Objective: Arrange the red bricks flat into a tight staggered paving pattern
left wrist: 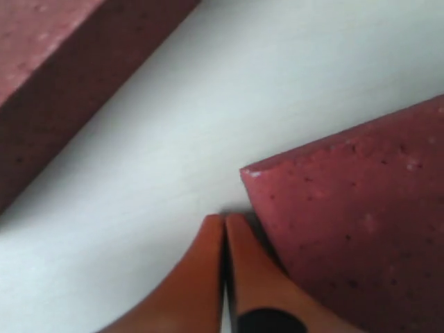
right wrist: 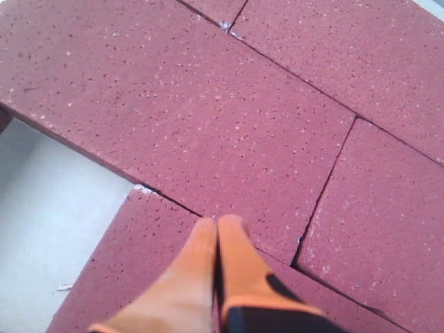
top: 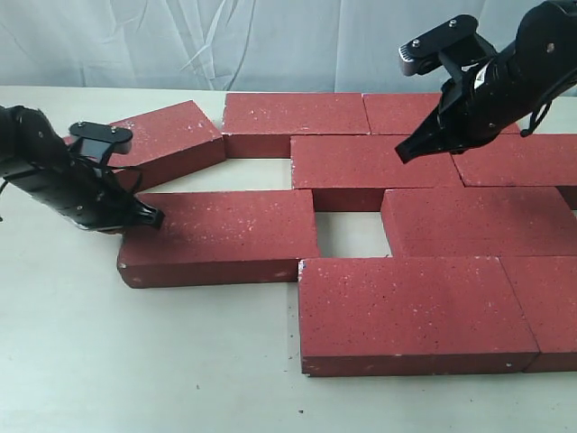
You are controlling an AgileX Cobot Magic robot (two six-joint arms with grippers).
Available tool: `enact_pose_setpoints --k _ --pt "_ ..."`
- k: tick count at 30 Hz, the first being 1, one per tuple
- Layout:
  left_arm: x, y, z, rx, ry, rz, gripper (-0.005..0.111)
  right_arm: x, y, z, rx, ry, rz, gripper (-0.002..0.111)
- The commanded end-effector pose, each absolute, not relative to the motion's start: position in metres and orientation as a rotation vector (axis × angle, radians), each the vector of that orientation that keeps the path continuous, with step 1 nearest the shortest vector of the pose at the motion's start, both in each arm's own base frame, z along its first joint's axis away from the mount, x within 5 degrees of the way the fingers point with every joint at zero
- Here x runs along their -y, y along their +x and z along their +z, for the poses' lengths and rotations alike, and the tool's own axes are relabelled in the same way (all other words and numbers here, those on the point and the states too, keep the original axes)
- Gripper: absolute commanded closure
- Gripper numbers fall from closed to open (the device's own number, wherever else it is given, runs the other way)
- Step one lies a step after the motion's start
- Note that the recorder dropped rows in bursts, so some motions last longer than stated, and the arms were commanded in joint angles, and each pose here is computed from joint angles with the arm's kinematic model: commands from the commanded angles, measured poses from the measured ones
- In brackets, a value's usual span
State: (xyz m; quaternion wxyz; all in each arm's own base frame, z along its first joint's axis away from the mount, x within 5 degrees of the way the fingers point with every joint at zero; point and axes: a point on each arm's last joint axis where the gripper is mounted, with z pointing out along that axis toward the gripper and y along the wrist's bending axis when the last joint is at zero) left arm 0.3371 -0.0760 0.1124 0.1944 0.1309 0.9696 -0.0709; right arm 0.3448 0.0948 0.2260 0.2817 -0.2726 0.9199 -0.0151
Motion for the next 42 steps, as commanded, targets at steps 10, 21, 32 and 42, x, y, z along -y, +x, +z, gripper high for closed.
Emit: enact_pose_setpoints --k 10,21,32,42 --pt "0.118 0.335 0.115 -2.65 0.459 -0.24 0.107 -0.093 0.346 0.226 -2.454 -0.722 -0.04 0.109" --pt "0.144 0.345 0.098 -2.65 0.53 -0.256 0.107 -0.094 0.346 0.226 -2.455 -0.71 -0.025 0.109" --pt "0.174 0.339 0.101 -2.629 0.644 -0.288 0.107 -0.095 0.346 0.226 -2.455 -0.709 -0.022 0.109" --pt "0.143 0.353 0.115 -2.642 0.665 -0.202 0.107 -0.095 0.346 0.227 -2.447 -0.7 -0.015 0.109"
